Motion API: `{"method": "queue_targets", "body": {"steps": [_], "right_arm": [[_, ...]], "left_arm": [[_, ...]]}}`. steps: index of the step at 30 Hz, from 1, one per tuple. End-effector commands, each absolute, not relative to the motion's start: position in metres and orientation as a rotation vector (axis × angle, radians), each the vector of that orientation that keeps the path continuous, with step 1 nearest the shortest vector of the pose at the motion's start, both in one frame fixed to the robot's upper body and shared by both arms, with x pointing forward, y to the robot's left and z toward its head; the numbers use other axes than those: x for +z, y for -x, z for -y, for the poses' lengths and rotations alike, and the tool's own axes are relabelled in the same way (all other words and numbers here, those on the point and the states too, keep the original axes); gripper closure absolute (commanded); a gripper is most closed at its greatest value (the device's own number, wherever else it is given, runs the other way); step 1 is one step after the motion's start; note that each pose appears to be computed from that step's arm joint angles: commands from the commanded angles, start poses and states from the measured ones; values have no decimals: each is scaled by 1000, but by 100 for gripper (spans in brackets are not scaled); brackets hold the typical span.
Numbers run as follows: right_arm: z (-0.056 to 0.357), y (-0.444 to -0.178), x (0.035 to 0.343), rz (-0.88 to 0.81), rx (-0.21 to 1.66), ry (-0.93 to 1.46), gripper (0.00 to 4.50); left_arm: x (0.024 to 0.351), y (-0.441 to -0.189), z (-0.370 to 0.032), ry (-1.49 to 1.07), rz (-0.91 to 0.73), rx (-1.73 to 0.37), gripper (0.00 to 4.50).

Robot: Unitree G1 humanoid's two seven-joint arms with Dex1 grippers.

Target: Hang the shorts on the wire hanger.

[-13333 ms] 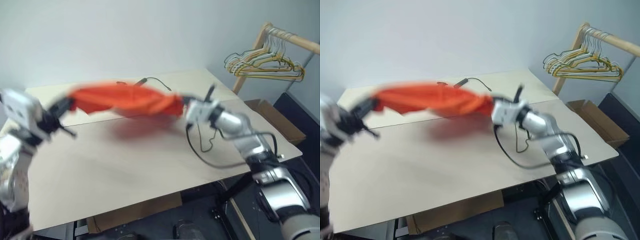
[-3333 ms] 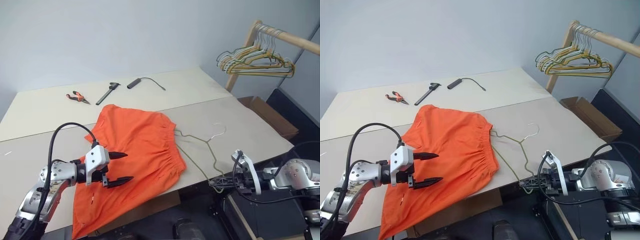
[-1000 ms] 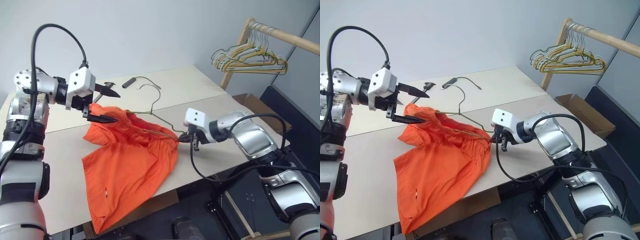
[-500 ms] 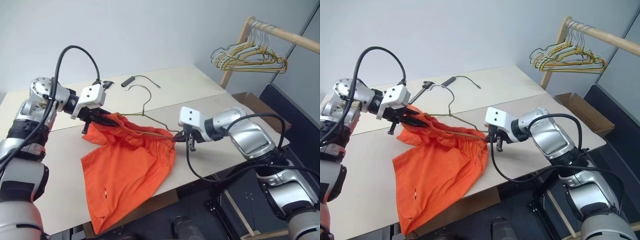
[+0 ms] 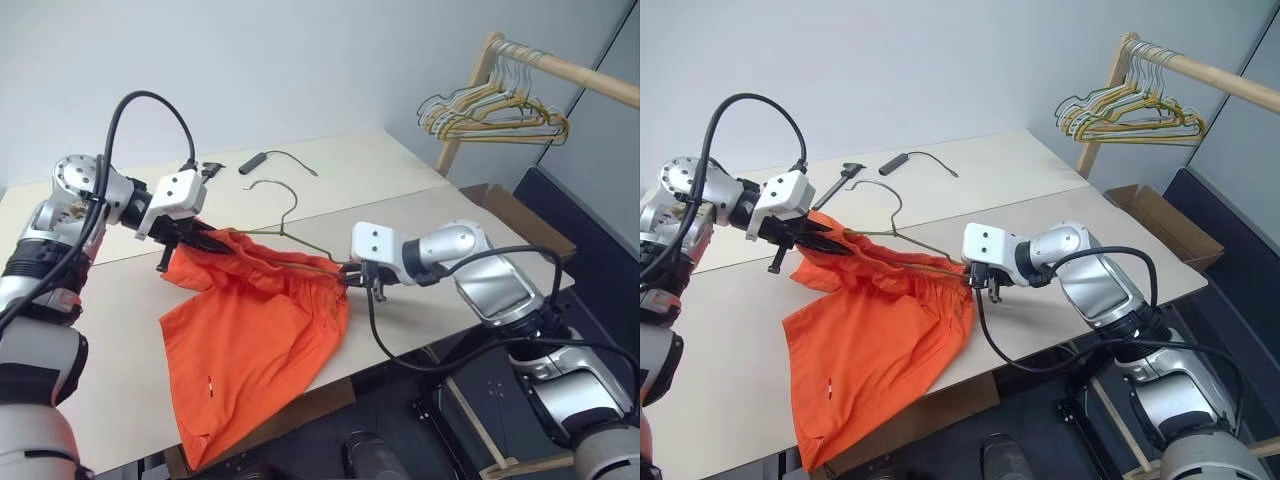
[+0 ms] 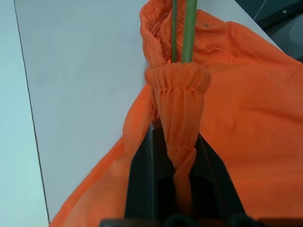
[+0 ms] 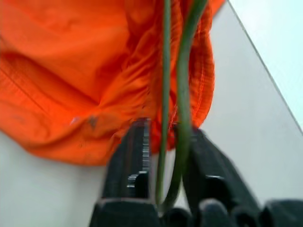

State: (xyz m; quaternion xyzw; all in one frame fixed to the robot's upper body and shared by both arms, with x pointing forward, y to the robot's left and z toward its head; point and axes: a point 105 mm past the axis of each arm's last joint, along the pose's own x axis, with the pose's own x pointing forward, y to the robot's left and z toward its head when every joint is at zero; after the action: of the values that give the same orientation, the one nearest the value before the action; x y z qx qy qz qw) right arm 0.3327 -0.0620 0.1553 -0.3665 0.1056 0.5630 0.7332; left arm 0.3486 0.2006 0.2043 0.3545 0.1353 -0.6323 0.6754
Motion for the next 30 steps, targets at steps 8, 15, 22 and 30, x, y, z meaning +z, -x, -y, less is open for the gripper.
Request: {"method": "queue_targets", "body": {"steps": [8,15,22,30], "right_arm": [[114,-341,212,-42,1024,493,38],[120,-302,171,-168,1074,361,38],[77,-305,118,-318,1063,156,38],[49,-326,113,-313,1027,27,73]], "left_arm": [[229,-347,-223,-791,-210,-1309,450],[229,-347,-230,-770,-204,-1273,450],[230,-343,-233,-750,-191,-1258,450],[227,-339,-234,-746,-204,-1253,450]]}}
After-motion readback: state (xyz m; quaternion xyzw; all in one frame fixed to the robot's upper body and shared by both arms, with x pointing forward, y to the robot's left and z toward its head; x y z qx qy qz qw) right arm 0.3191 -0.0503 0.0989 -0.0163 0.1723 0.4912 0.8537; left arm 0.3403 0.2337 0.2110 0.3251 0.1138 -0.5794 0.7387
